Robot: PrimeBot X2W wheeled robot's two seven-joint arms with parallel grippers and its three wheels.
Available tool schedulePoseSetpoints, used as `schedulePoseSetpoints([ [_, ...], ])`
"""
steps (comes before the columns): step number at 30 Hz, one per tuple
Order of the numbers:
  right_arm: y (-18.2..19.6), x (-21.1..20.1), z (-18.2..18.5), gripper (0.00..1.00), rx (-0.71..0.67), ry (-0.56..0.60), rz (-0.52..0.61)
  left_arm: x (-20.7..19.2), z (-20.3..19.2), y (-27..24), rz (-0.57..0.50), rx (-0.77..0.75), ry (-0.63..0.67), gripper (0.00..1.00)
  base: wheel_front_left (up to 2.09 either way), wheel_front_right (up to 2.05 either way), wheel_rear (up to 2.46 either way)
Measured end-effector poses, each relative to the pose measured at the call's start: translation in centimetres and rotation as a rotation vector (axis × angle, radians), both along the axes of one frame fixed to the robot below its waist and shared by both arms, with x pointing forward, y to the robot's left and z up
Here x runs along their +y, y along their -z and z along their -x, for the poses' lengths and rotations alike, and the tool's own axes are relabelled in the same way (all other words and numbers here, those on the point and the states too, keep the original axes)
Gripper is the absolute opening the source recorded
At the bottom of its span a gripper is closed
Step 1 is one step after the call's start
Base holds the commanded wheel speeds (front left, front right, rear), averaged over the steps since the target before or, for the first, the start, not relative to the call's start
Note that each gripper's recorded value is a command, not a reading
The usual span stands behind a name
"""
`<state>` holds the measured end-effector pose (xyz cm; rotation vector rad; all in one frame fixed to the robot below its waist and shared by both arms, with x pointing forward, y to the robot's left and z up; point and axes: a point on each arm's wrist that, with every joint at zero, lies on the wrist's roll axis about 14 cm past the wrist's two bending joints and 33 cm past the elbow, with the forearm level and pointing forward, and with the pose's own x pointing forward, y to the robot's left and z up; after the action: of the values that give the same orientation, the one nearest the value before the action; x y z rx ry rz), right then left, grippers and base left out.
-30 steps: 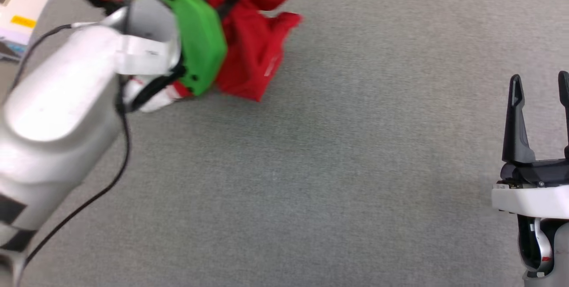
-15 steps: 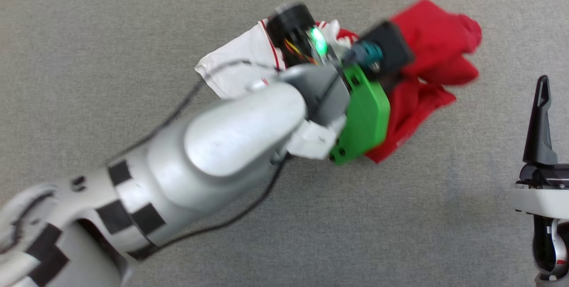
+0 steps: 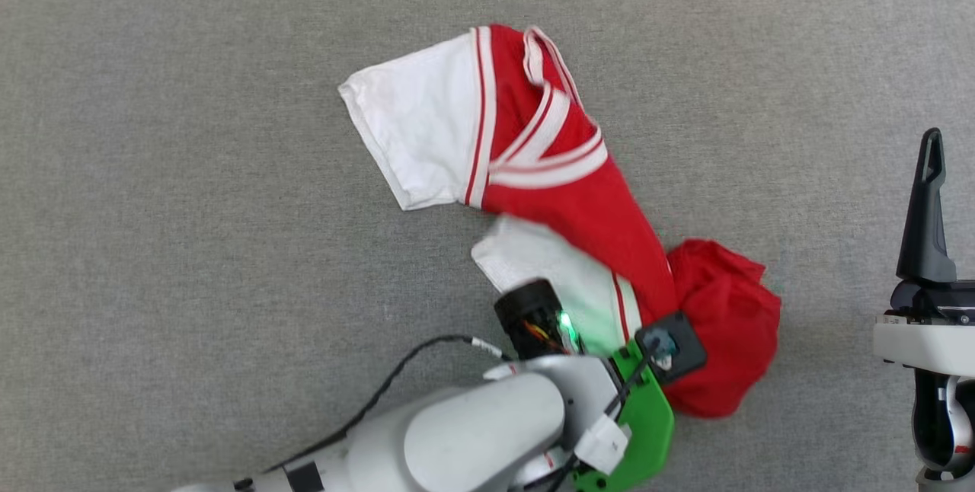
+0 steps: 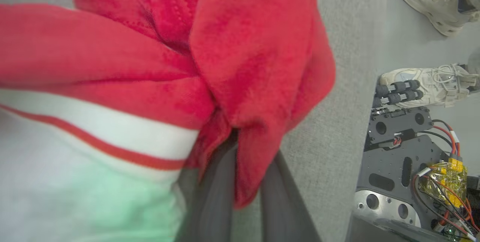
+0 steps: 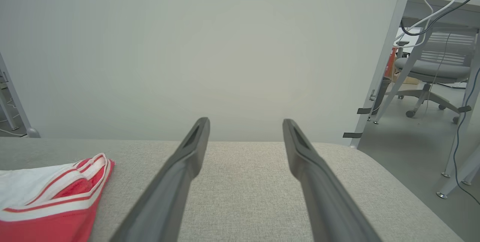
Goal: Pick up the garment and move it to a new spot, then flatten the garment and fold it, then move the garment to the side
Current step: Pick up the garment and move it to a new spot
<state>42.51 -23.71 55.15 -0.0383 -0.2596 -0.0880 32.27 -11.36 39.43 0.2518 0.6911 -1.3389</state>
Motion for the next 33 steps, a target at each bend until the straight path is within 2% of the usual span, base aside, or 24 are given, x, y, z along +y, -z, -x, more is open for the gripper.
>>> schedulePoseSetpoints([
  [4,0.4,0.0,-0.1,1.00,0.010,0.000,-0.001,-0.4,1.3,0.3,0.012,0.033,0.012,0.00,0.00,0.00,0.00],
  [5,0.3,0.0,-0.1,1.00,0.010,-0.001,-0.001,-0.5,1.1,0.1,0.030,0.022,0.004,0.17,0.00,0.00,0.00],
  [6,0.3,0.0,-0.1,1.00,0.008,-0.001,-0.002,-0.6,0.8,-0.1,0.049,0.000,-0.004,0.98,0.00,0.00,0.00],
  [10,-0.3,0.2,0.2,1.00,-0.007,-0.007,-0.003,-1.1,-0.8,-2.0,0.154,-0.093,-0.045,1.00,0.00,0.00,0.00],
  [16,-1.1,0.5,1.6,1.00,-0.019,-0.013,-0.004,-1.3,-3.7,-7.6,0.358,-0.237,-0.150,1.00,0.00,0.00,0.00],
  [21,-2.2,1.1,2.7,1.00,-0.046,-0.033,-0.009,0.4,-5.7,-11.3,0.428,-0.358,-0.271,1.00,0.00,0.00,0.00],
  [26,-3.4,2.1,3.3,1.00,-0.080,-0.061,-0.015,4.7,-7.8,-13.8,0.464,-0.468,-0.449,1.00,0.00,0.00,0.00],
  [33,-4.5,4.1,3.5,1.00,-0.112,-0.122,-0.023,14.5,-11.1,-16.6,0.472,-0.668,-0.803,1.00,0.00,0.00,0.00],
])
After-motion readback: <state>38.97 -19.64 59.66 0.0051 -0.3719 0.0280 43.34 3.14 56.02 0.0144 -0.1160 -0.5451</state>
